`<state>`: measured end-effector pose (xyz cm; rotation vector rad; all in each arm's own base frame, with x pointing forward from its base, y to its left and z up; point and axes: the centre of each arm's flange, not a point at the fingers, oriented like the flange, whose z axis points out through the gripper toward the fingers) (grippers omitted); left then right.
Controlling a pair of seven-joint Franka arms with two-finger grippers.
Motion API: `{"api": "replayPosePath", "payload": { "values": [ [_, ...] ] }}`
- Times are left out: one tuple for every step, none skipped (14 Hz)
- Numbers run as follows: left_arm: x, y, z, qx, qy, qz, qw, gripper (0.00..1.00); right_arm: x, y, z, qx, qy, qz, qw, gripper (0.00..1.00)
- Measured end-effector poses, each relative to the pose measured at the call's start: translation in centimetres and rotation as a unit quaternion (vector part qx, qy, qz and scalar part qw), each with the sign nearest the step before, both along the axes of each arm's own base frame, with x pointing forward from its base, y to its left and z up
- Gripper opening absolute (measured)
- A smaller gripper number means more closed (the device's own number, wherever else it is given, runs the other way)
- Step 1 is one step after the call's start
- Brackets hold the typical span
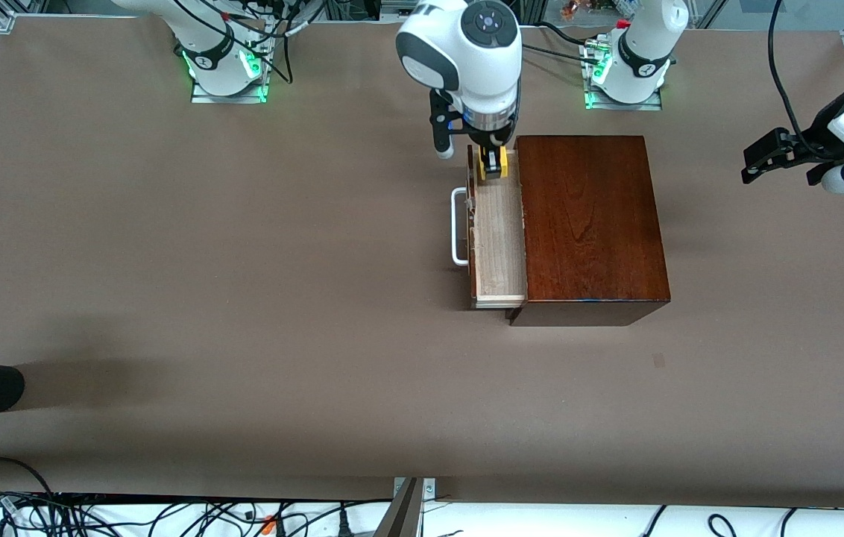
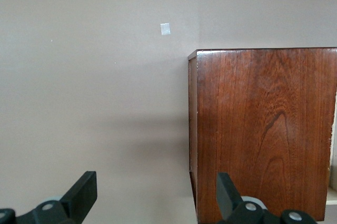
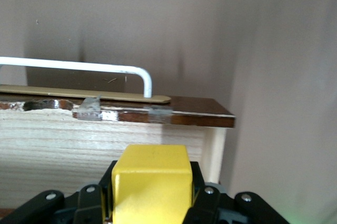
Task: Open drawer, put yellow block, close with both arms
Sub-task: 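Lower the cube into the drawer and open the right gripper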
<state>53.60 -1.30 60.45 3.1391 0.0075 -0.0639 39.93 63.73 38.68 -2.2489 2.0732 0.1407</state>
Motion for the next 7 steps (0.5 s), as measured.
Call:
{"api": "replayPosePath", "payload": {
  "values": [
    [0.0,0.0,0.0,0.0,0.0,0.0,1.0,1.0,0.1,0.2,-0.7,-0.002,-0.002,0.0,1.0,0.56],
    [0.0,0.0,0.0,0.0,0.0,0.0,1.0,1.0,0.1,0.3,-1.4,-0.004,-0.002,-0.001,1.0,0.56],
    [0.0,0.0,0.0,0.0,0.0,0.0,1.0,1.0,0.1,0.5,-2.1,-0.005,0.0,-0.003,1.0,0.56],
    [0.0,0.0,0.0,0.0,0.001,0.0,1.0,1.0,0.0,0.6,-2.8,-0.007,0.002,-0.003,1.0,0.56],
    [0.0,0.0,0.0,0.0,0.001,0.0,1.0,1.0,0.0,0.7,-3.7,-0.011,0.005,-0.004,1.0,0.56],
    [0.0,0.0,0.0,0.0,0.002,0.0,1.0,1.0,0.0,0.8,-4.5,-0.015,0.008,-0.003,1.0,0.56],
    [-0.1,0.0,0.0,0.0,0.002,0.0,1.0,1.0,-0.1,0.8,-5.3,-0.018,0.011,-0.003,1.0,0.56]
  ]
}}
